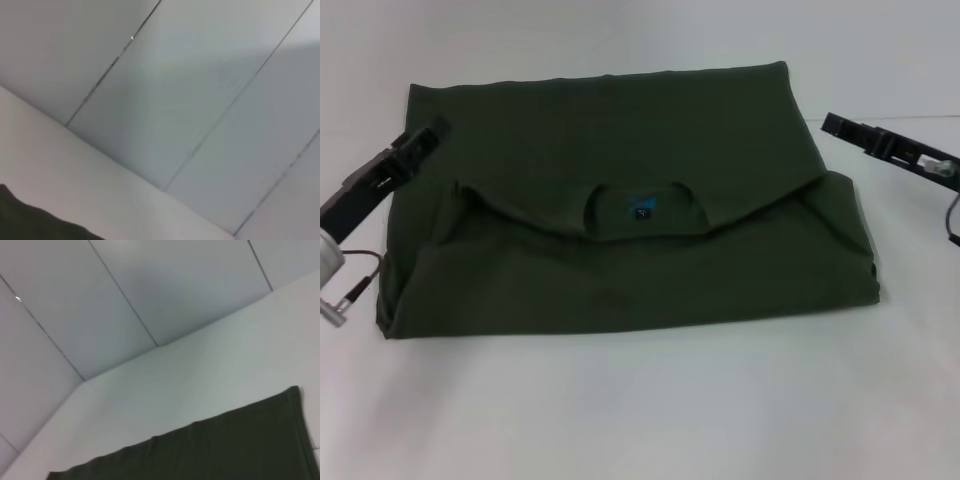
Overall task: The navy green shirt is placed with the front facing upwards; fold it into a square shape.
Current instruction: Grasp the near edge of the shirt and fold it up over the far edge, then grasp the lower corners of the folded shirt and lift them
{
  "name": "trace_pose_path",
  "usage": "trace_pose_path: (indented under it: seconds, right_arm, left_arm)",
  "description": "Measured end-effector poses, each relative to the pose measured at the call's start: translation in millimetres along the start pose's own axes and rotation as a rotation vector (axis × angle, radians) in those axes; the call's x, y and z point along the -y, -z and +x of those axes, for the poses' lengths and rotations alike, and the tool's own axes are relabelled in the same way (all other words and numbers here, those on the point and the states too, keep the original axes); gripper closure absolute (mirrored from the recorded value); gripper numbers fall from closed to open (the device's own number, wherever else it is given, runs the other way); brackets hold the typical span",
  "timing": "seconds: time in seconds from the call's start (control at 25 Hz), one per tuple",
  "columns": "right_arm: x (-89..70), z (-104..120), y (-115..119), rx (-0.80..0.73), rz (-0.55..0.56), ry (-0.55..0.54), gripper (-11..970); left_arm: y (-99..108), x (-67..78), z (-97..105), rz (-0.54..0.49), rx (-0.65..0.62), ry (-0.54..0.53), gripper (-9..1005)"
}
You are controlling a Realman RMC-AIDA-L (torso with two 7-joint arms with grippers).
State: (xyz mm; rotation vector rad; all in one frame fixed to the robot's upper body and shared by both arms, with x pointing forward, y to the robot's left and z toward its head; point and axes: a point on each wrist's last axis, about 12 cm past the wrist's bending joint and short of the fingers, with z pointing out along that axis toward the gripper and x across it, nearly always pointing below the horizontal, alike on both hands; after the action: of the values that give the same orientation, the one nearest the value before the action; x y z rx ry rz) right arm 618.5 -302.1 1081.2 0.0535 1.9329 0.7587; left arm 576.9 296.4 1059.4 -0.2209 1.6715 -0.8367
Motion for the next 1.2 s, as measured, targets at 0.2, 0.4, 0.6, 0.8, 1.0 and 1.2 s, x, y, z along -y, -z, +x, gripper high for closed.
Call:
trace_pose_path:
  seconds: [0.2,0.4,0.6,0.8,1.0,1.2]
  right_arm:
    - [12.0,1,28,-0.031,-0.07,-0.065,153]
    - [25.7,12,64,-0.075,-0.12,-0.103,79]
    - [33.8,23,82,-0.09,-0.109,-0.125,20]
    - [34.8,27,83,-0.091,-0.098,-0.126,19]
    - [33.2,28,80,-0.111,-0.101,-0.118,19]
    - [32.1,28,78,-0.117,-0.105,-0.113,19]
  left_arm:
    - [15,-7.0,-18,0.036,-0.218,0.056,278]
    - [45,-12.4,-47,0.028,-0.479,0.001,115]
    - [63,-22.0,-64,-0.083,-0.662,-0.052,75]
    - [55,-24.2,-55,-0.132,-0.763,-0.097,74]
    - [47,-23.0,-48,-0.14,-0.8,-0.13,75]
    - [44,-24.8,-45,-0.161,-0.803,-0.152,77]
